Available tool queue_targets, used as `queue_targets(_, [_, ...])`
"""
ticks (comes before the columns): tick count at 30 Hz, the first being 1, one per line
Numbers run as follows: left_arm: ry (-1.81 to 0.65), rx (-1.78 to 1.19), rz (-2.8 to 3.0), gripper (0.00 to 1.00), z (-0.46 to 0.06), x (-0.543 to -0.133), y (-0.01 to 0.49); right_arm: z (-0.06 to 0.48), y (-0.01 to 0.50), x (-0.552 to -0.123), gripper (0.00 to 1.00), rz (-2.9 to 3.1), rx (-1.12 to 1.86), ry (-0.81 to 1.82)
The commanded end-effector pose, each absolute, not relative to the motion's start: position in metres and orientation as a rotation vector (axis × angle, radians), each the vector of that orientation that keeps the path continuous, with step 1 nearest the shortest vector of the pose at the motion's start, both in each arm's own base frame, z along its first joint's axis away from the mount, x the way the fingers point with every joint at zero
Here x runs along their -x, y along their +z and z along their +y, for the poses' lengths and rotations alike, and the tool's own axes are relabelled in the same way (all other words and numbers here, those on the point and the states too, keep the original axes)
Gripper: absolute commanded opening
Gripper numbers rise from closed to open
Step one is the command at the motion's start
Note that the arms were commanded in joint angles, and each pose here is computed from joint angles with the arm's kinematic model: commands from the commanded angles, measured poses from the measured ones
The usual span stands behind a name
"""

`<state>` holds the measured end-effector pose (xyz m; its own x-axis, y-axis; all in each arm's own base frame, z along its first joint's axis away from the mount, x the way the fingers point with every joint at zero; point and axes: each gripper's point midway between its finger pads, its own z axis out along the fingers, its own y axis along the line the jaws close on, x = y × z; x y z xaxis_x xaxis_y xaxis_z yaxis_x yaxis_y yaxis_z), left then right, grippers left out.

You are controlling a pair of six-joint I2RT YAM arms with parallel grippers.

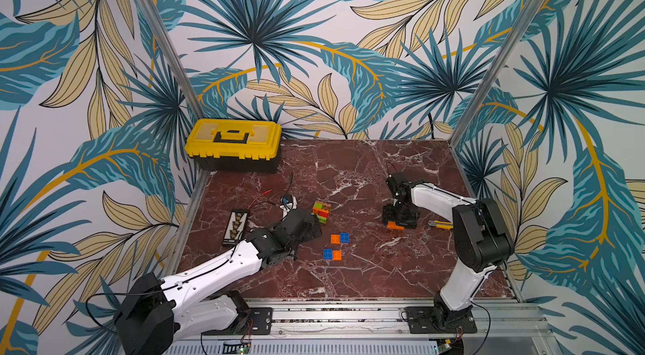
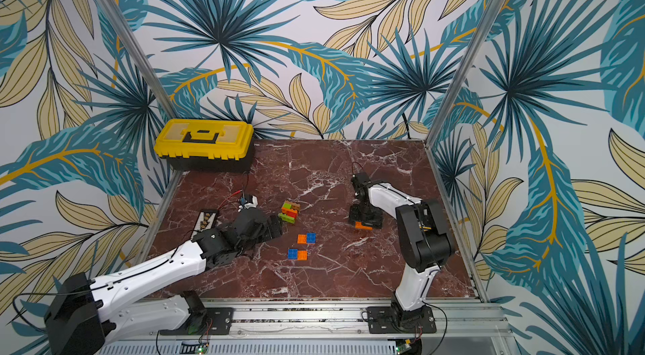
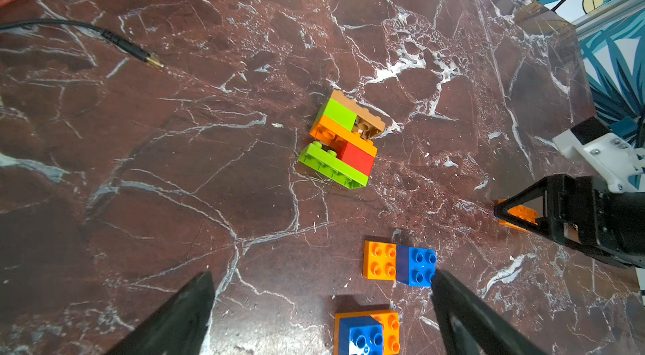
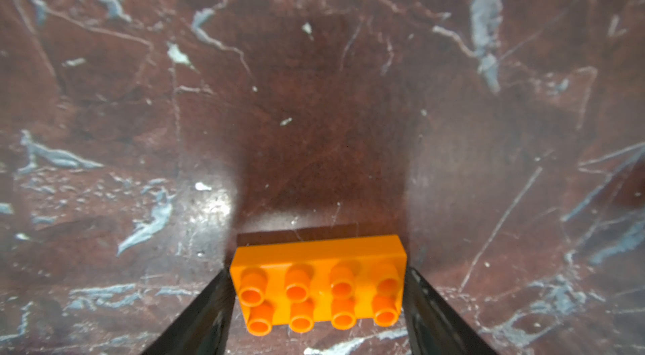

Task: Assemble the number 5 with lego
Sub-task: Pick up the lego brick from the center of the board.

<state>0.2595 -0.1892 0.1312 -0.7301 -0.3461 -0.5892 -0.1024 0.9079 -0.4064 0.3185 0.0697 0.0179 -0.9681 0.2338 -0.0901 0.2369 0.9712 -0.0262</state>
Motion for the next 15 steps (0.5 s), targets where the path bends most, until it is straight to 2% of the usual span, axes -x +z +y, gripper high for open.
queue_targets(1, [-0.455, 0.311, 2.368, 1.0, -0.19, -0.262, 0.137, 0.064, 0.008, -0.312, 0.76, 3.051, -0.419, -0.093])
queue_targets(15, [-0.47, 0.306, 2.379, 1.0, -0.194, -0.261, 0.135, 0.062, 0.008, -0.322, 0.78, 3.048, -0.343, -0.111])
